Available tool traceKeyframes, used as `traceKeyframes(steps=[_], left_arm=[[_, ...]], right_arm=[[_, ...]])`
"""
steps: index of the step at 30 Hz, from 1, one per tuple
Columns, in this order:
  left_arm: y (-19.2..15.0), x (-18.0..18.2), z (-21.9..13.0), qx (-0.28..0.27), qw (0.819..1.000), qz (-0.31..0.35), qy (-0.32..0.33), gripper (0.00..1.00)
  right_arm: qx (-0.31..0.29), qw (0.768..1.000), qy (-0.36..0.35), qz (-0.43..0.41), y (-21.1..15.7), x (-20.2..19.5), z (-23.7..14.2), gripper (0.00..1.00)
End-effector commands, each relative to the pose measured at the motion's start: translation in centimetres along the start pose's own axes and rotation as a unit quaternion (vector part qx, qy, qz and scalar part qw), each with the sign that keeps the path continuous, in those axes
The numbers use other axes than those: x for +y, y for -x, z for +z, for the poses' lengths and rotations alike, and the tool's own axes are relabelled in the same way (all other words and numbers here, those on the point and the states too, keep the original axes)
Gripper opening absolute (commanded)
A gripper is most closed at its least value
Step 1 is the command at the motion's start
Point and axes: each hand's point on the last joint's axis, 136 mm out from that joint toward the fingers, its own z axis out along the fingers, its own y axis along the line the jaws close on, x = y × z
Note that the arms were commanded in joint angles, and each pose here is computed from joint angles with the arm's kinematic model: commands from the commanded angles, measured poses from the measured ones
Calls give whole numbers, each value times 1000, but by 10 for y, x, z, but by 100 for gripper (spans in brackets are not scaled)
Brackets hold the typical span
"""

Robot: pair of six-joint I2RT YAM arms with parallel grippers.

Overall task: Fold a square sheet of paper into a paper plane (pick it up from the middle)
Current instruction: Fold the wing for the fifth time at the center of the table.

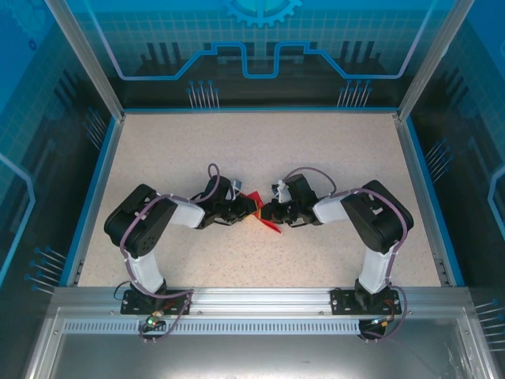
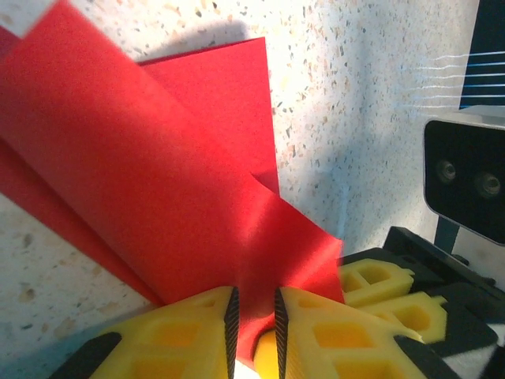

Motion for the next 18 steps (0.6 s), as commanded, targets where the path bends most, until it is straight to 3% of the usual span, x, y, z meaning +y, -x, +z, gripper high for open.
traceKeyframes(steps=[1,8,18], left_arm=[[-1,10,4,2,999,5,33,22],[0,18,4,1,998,-5,57,21],[0,23,7,6,998,-15,67,21]], right_arm=[[9,1000,-10,-14,-1,-2,-6,16],[20,997,-27,-66,-2,8,-21,27],[32,984,-87,-150,-15,-2,-39,29]])
